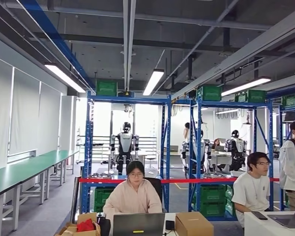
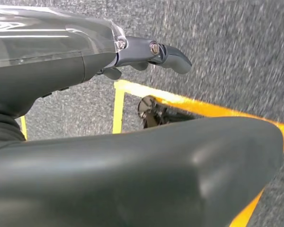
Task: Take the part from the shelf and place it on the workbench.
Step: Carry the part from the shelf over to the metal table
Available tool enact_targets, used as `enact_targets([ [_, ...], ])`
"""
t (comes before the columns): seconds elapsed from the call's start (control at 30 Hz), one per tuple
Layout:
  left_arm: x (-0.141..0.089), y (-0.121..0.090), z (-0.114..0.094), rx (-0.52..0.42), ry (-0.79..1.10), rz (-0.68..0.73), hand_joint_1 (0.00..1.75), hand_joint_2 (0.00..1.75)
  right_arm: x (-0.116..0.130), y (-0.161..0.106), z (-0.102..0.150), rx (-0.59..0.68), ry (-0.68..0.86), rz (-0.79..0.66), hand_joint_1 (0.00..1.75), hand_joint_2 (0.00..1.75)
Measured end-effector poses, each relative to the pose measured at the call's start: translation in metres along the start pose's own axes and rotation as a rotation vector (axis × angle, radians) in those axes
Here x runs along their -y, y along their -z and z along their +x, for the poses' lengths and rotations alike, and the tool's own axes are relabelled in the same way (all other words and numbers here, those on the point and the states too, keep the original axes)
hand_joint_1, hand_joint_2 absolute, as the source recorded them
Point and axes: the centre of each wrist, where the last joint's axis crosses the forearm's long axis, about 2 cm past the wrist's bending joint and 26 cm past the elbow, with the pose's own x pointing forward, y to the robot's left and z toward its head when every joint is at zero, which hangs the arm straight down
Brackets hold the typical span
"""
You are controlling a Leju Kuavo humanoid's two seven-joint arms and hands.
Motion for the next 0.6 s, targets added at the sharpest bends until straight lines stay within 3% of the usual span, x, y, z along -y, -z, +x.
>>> enact_targets([
  [0.6,0.0023,-0.0001,0.0000,0.003,0.000,-0.004,0.00,1.75,0.0034,-0.0009,0.0013,0.006,-0.002,-0.011,1.75,1.75],
])
